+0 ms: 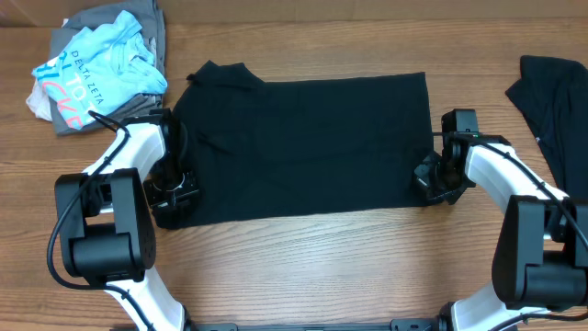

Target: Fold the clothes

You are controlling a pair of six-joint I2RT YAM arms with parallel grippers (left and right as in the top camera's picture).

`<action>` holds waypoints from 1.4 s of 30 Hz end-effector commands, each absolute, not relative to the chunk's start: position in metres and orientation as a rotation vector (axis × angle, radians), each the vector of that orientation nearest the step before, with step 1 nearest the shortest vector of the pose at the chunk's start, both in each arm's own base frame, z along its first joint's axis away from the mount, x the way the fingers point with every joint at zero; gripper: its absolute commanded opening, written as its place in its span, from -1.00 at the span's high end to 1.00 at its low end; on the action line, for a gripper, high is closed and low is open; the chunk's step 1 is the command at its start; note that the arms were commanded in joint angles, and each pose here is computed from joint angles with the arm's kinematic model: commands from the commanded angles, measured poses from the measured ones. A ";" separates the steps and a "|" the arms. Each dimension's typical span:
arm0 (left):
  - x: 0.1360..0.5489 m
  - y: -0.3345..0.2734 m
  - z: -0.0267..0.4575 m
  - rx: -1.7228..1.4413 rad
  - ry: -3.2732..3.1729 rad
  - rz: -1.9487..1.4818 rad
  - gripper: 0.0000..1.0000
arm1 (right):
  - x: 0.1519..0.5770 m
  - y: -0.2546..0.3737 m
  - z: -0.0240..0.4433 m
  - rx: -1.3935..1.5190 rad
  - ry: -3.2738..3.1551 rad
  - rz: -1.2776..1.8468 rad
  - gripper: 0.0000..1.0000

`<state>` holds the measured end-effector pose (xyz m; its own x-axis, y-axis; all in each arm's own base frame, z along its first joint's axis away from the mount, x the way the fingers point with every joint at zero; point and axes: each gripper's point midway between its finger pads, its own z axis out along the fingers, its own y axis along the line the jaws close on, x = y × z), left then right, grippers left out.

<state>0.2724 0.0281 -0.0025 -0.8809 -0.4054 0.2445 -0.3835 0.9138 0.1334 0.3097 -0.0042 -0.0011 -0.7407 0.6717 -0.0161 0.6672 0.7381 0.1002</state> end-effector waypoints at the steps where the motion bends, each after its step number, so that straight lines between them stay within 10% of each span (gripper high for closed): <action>1: 0.253 0.006 -0.017 0.610 -2.701 0.017 0.91 | 0.283 -0.003 -0.016 1.176 2.949 0.093 0.92; 27: 0.180 -0.006 0.006 0.558 -2.544 0.026 0.91 | 0.202 -0.036 0.023 1.804 2.864 -0.177 0.93; 42: 0.189 -0.005 0.056 0.623 -2.735 0.066 0.91 | 0.217 -0.064 0.063 1.551 2.789 0.144 0.92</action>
<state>0.1892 -0.0026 0.0526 -0.8504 -0.3992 0.3426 -0.4151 0.9093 0.0292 0.2007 -0.0774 0.0512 -0.3989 0.9108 0.1066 0.9103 0.4073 -0.0734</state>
